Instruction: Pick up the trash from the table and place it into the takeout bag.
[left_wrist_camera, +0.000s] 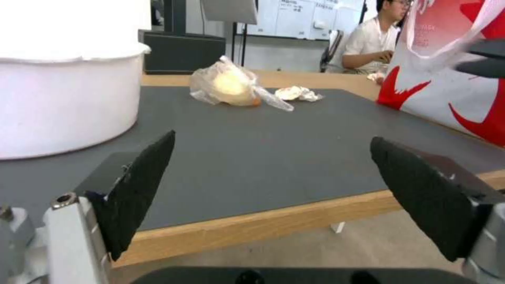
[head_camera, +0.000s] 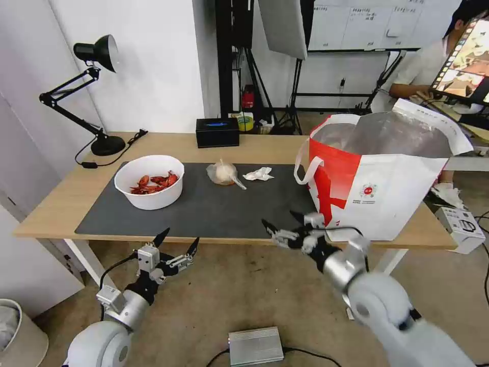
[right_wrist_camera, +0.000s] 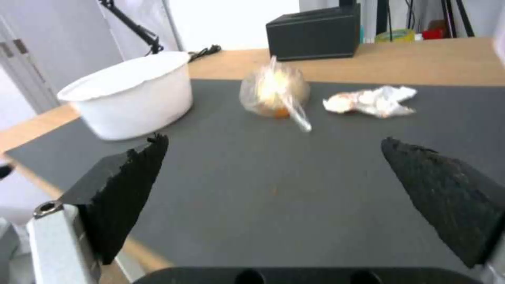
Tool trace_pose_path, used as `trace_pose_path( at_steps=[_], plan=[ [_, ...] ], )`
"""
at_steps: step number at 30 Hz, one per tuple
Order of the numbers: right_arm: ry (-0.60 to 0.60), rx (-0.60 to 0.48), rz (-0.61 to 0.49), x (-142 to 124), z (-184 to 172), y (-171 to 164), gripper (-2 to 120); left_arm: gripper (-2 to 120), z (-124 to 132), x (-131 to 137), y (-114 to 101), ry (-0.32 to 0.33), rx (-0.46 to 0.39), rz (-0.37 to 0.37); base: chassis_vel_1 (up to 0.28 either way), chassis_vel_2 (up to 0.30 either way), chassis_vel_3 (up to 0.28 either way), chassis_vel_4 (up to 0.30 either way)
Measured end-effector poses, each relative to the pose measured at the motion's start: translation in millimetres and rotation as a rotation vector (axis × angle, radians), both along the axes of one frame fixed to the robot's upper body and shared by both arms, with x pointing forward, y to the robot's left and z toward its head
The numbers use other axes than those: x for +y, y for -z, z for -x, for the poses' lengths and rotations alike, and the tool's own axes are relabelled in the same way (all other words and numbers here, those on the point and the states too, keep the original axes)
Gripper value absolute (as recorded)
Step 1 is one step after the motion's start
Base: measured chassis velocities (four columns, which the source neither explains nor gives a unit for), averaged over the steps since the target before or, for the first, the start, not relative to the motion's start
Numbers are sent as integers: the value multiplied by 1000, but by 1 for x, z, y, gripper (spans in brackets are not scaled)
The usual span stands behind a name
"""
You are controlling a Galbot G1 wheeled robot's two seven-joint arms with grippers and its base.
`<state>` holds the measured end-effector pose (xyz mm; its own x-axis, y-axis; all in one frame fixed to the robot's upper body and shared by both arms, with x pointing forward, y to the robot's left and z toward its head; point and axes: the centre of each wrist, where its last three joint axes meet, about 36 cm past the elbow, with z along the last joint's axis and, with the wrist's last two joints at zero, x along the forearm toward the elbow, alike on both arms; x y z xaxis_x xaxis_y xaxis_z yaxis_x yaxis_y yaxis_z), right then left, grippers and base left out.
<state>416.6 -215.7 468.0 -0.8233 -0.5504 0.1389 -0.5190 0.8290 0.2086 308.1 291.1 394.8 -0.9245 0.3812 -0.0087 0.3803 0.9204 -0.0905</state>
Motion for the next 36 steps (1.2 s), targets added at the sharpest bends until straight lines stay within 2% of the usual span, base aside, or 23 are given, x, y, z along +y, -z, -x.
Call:
trace_pose_path(
  at_steps=[6, 9, 12, 20, 29, 36],
  plan=[
    [5, 15, 13, 29, -30, -3, 100, 100, 2, -4, 1, -2, 4, 2, 0, 0, 0, 0],
    [41, 54, 57, 60, -49, -5, 100, 100, 3, -4, 1, -2, 6, 0, 0, 0, 0, 0],
    [71, 65, 88, 74, -61, -9, 100, 100, 4, -4, 1, -4, 7, -1, 0, 0, 0, 0],
    [175, 87, 186, 102, -108, -30, 100, 100, 7, -5, 1, -12, 10, 2, 0, 0, 0, 0],
    [291, 155, 269, 137, -159, -38, 100, 100, 7, -7, 4, -14, 15, 9, 0, 0, 0, 0],
    [347, 191, 291, 151, -185, -40, 100, 100, 6, -6, 9, -16, 25, 5, 0, 0, 0, 0]
  ],
)
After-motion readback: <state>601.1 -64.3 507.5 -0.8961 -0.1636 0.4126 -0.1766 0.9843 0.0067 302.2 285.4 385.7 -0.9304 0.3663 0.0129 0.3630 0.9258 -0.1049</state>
